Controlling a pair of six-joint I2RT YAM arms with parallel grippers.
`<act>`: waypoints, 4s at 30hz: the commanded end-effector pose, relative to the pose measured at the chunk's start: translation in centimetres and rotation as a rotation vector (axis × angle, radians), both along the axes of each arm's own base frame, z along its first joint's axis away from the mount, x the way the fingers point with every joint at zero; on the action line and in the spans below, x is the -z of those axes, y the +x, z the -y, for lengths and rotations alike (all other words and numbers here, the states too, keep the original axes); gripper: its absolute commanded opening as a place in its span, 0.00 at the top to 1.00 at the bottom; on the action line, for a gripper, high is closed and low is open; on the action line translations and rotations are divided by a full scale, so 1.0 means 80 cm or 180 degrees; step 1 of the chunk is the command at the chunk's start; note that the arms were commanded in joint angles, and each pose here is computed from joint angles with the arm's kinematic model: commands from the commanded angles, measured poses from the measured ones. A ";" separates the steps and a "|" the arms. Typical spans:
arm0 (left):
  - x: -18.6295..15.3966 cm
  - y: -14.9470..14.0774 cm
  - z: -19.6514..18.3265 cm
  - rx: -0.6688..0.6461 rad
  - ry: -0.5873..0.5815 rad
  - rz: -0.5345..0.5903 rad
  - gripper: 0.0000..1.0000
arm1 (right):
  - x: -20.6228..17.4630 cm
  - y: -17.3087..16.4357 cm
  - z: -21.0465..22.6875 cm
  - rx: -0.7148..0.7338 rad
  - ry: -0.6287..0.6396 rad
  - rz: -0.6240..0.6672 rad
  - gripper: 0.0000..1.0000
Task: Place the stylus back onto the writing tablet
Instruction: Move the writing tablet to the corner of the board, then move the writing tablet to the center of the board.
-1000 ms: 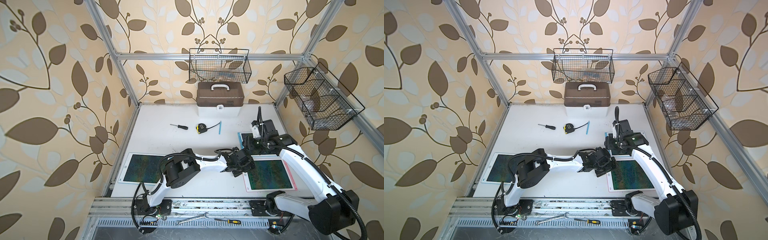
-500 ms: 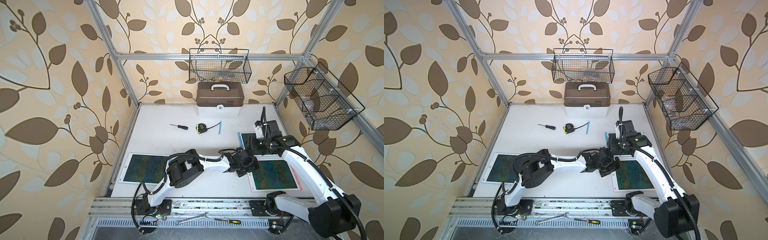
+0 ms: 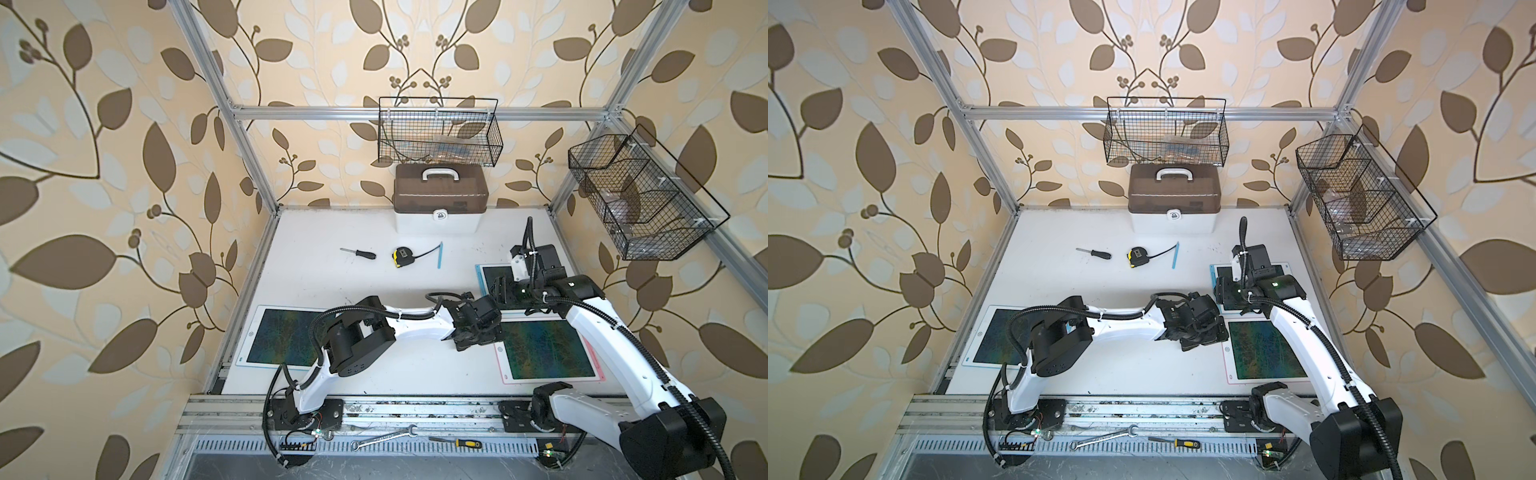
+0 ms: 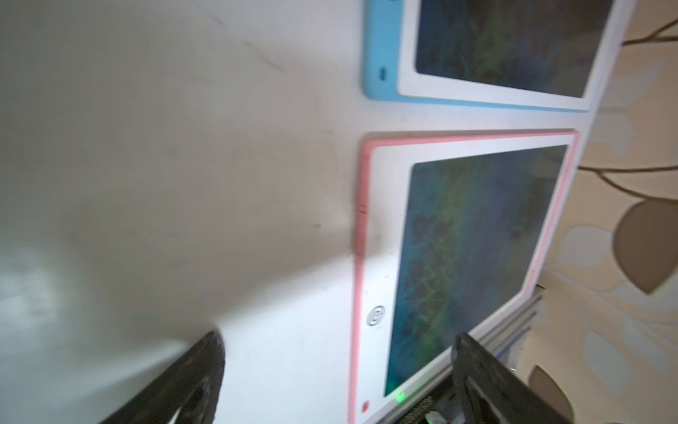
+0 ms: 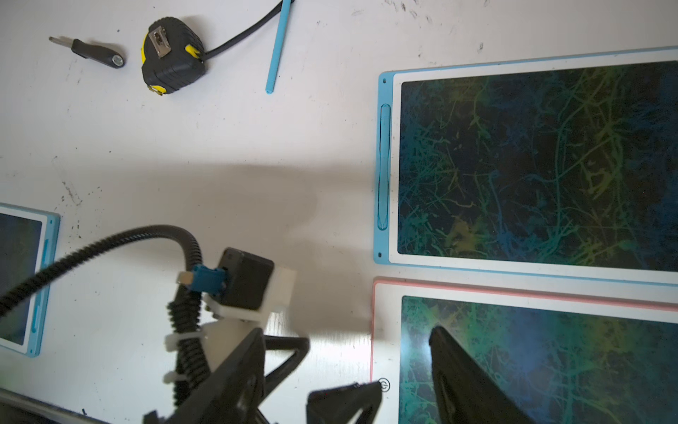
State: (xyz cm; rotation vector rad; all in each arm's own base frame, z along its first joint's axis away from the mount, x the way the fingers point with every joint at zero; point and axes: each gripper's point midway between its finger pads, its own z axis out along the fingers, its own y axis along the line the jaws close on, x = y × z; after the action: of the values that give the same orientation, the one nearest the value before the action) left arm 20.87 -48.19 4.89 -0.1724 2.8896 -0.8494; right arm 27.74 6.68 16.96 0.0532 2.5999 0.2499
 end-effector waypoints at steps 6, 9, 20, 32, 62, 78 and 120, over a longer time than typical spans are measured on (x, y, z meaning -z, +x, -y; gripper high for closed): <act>-0.015 -0.002 -0.142 -0.0339 0.0808 0.0107 0.03 | 0.003 -0.015 -0.026 -0.0153 0.0122 -0.0026 0.26; -0.019 -0.005 -0.186 -0.0552 0.0909 0.0109 0.03 | -0.001 -0.020 -0.045 -0.0271 0.0155 0.0020 0.25; -0.052 -0.010 -0.335 -0.1371 0.1057 0.0121 0.02 | 0.004 -0.033 -0.083 -0.0554 0.0295 -0.0006 0.25; -0.077 0.022 -0.459 -0.2080 0.0883 0.0094 0.02 | 0.008 -0.033 -0.106 -0.0737 0.0307 -0.0091 0.23; -0.023 0.049 -0.509 -0.1622 0.1077 -0.0641 0.02 | 0.017 -0.020 -0.129 -0.0907 0.0263 -0.0127 0.22; 0.022 0.031 -0.487 -0.1325 0.1231 -0.0885 0.02 | 0.019 -0.022 -0.120 -0.0836 0.0299 -0.0125 0.20; 0.064 0.000 -0.454 -0.1187 0.1330 -0.1001 0.02 | 0.015 -0.020 -0.113 -0.0773 0.0292 -0.0077 0.20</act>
State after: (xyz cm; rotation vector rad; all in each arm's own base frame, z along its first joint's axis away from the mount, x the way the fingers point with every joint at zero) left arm 22.33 -10.48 1.71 -0.7772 3.0168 -0.0826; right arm 26.22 15.79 15.45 -0.2271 2.6272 0.4501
